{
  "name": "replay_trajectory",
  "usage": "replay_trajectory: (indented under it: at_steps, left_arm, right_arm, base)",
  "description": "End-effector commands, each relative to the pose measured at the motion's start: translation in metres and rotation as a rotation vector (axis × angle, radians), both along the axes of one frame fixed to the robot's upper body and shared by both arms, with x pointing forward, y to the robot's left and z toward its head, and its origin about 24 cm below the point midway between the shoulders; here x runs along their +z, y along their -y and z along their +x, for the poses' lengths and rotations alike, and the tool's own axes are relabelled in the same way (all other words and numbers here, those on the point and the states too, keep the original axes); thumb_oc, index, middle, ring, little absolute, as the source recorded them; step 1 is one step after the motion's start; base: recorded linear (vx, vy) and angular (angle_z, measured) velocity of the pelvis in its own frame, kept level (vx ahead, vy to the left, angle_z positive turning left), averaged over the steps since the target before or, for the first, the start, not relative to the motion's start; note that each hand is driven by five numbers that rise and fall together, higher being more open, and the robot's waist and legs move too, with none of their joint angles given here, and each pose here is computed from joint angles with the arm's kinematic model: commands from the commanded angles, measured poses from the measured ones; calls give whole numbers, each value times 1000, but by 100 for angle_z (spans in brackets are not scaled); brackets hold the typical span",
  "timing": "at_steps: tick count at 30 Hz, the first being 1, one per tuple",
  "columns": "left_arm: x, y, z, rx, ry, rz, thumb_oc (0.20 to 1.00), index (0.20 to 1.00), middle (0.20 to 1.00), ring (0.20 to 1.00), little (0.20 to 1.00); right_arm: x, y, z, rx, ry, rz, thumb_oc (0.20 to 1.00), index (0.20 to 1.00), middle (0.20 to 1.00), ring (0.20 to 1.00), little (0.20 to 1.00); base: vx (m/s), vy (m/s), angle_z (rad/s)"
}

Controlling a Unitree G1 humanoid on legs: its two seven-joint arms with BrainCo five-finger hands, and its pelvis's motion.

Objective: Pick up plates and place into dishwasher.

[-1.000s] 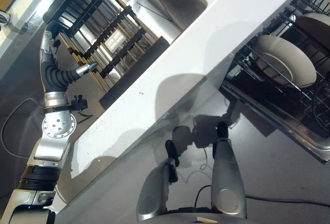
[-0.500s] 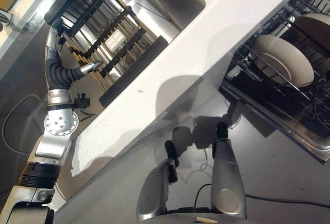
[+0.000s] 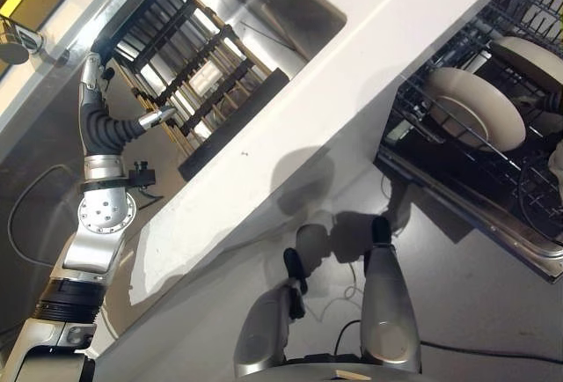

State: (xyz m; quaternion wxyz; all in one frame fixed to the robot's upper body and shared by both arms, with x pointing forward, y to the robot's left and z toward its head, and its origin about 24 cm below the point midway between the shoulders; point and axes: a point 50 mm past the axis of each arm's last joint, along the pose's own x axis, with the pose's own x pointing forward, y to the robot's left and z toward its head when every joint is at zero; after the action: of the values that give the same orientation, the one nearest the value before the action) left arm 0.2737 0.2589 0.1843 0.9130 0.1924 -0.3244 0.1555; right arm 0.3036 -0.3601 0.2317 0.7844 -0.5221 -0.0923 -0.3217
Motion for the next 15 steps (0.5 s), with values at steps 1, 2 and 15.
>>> replay_trajectory:
  at_steps: [1,2,15]
  left_arm:
    - [0,-6,-7,8,38,-56,1000,1000,1000,1000,1000]
    - [-1,-6,-8,8,36,-58,1000,1000,1000,1000,1000]
    - [-26,-10,-15,-2,-51,-87,1000,1000,1000,1000,1000]
  right_arm:
    - [26,-15,-11,50,150,-61,1000,1000,1000,1000,1000]
    - [26,-16,-13,53,158,-64,1000,1000,1000,1000,1000]
    - [10,-35,-37,132,272,0,1000,1000,1000,1000,1000]
  base:
    - [42,72,-4]
    - [44,74,-6]
    - [34,75,-13]
